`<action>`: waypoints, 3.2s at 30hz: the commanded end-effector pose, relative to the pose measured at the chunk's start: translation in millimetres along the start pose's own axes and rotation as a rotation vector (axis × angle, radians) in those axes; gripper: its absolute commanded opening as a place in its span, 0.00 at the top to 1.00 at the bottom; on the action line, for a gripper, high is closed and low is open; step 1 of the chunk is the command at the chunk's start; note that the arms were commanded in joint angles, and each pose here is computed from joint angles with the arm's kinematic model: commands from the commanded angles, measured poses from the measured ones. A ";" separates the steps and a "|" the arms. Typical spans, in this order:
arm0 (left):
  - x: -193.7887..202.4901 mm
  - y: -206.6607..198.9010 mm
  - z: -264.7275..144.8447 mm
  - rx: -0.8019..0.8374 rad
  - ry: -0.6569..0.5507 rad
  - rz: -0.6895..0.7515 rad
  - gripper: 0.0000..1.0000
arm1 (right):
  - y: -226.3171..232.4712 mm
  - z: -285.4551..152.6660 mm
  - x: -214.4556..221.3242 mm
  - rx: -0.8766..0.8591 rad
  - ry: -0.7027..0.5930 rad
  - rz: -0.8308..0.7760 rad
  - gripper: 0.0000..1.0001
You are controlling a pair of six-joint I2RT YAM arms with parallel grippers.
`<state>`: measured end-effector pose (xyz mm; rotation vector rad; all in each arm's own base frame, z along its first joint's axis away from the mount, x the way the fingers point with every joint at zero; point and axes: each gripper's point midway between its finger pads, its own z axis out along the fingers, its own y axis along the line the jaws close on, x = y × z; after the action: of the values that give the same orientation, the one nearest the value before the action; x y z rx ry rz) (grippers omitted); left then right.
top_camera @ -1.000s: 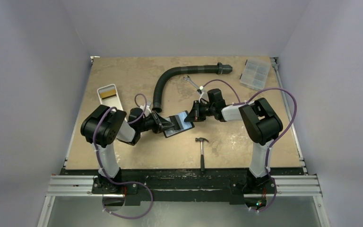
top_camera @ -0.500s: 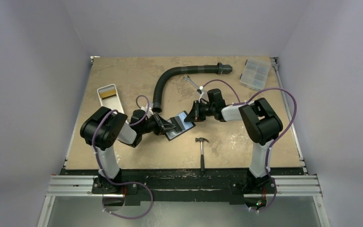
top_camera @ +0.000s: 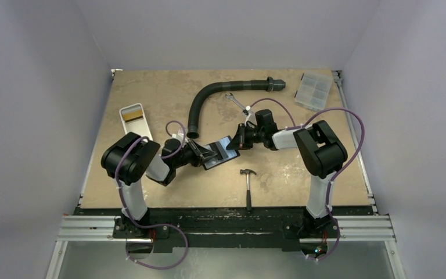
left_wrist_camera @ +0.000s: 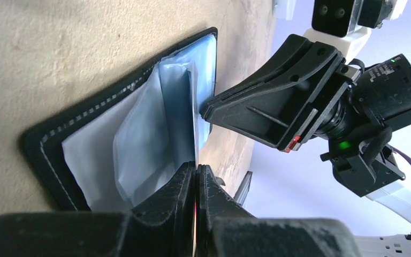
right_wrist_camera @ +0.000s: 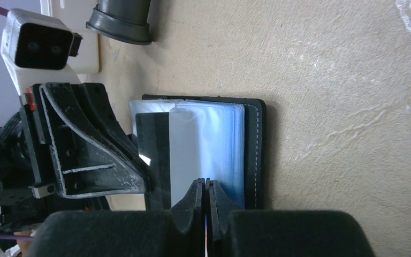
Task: Put the credit cards into the card holder
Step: Insert the credit card into the card holder.
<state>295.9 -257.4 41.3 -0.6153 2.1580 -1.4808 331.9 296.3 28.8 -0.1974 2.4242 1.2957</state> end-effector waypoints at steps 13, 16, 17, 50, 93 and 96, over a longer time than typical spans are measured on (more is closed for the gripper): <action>2.4 17.0 2.4 -0.172 0.033 0.163 0.71 | 8.1 -8.0 -8.5 0.011 -0.032 -0.047 1.00; -4.0 32.3 -4.1 -0.337 0.052 0.218 0.50 | 8.7 -9.8 -9.8 0.019 -0.033 -0.058 1.00; -4.6 36.2 -6.5 -0.379 0.067 0.234 0.47 | 9.2 -10.1 -9.5 0.020 -0.033 -0.060 1.00; 2.5 32.7 18.2 -0.422 0.111 0.315 0.66 | -11.2 -15.0 -11.1 0.135 -0.049 -0.095 0.98; 19.3 -8.2 41.0 -0.370 0.154 0.414 0.36 | 12.9 -22.3 -10.8 -0.017 -0.060 -0.058 0.90; 17.2 1.9 28.7 -0.399 0.158 0.406 0.33 | 9.8 -31.4 -16.3 -0.015 -0.089 -0.047 0.88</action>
<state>314.2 -296.7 41.0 -0.1506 2.4876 -0.9469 330.7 276.8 33.3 -0.1891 2.4161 1.2137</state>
